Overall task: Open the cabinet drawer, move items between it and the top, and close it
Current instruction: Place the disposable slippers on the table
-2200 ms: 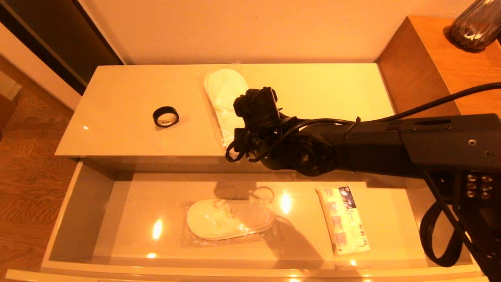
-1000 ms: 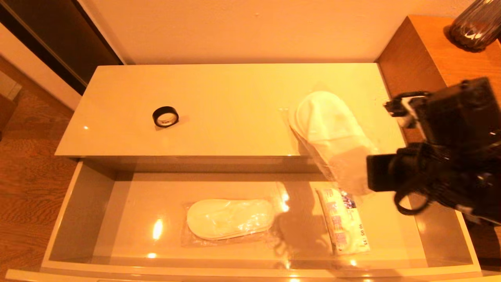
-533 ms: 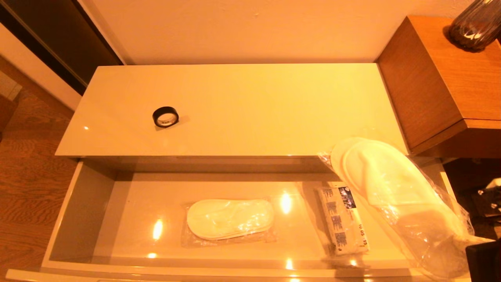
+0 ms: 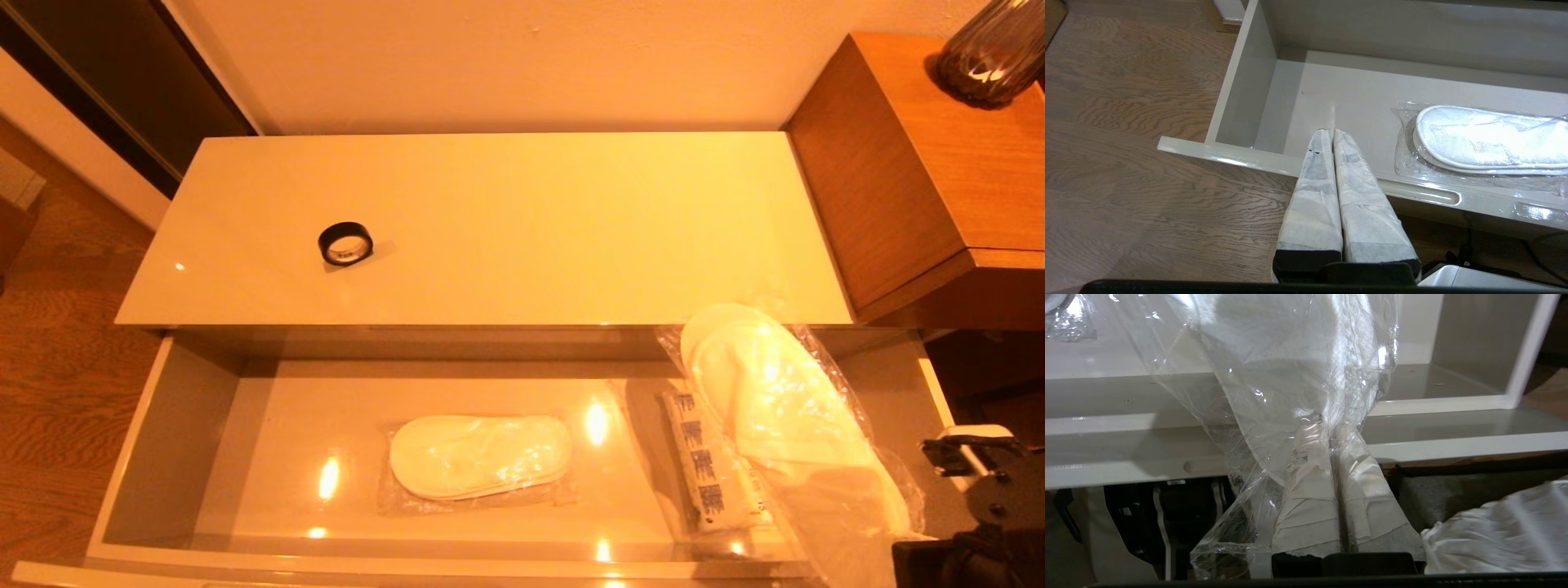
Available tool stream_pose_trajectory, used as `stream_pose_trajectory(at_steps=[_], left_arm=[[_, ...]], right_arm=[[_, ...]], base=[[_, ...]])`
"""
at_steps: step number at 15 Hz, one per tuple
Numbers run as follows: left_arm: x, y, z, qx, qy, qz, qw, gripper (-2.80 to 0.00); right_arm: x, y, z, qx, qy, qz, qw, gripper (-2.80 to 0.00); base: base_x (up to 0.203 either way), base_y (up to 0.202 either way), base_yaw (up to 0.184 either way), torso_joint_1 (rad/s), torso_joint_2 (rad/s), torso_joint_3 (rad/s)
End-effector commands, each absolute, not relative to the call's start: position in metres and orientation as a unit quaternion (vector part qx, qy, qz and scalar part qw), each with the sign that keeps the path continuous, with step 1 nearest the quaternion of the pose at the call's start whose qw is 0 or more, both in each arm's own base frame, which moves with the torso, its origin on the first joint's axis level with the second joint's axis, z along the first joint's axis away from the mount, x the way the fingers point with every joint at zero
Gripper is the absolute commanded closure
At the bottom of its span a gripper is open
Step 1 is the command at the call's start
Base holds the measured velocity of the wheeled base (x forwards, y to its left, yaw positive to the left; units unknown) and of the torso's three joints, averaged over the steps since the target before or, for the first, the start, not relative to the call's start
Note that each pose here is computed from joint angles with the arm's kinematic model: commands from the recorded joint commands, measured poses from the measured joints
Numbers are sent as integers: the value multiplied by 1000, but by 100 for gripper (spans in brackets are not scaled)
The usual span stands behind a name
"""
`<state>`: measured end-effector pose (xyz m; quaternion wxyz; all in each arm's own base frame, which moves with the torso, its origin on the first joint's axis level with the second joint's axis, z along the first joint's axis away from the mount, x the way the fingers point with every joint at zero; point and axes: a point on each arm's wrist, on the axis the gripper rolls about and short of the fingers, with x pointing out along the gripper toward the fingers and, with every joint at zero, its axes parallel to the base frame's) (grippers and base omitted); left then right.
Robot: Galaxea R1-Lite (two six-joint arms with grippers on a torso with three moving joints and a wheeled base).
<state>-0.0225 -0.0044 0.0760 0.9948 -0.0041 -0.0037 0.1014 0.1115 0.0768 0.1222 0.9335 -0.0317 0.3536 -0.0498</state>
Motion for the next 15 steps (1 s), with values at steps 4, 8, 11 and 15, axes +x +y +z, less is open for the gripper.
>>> stream_pose_trajectory(at_steps=[4,8,11,15], left_arm=[[-25,-5,75,-2,-23,102,995,0],[-25,-5,75,-2,-23,102,995,0],[-25,-5,75,-2,-23,102,995,0],[-25,-5,75,-2,-22,102,994,0]], right_arm=[[138,99,69,-46,407,-88,908,0],[146,105,29,-12,407,-106,907,0],[149,107,24,16,380,-101,919,0],[153,106,19,20,384,-117,915,0]], base=[[0,0,0,0,0,0],[0,0,0,0,0,0],[0,0,0,0,0,0],[0,0,0,0,0,0]])
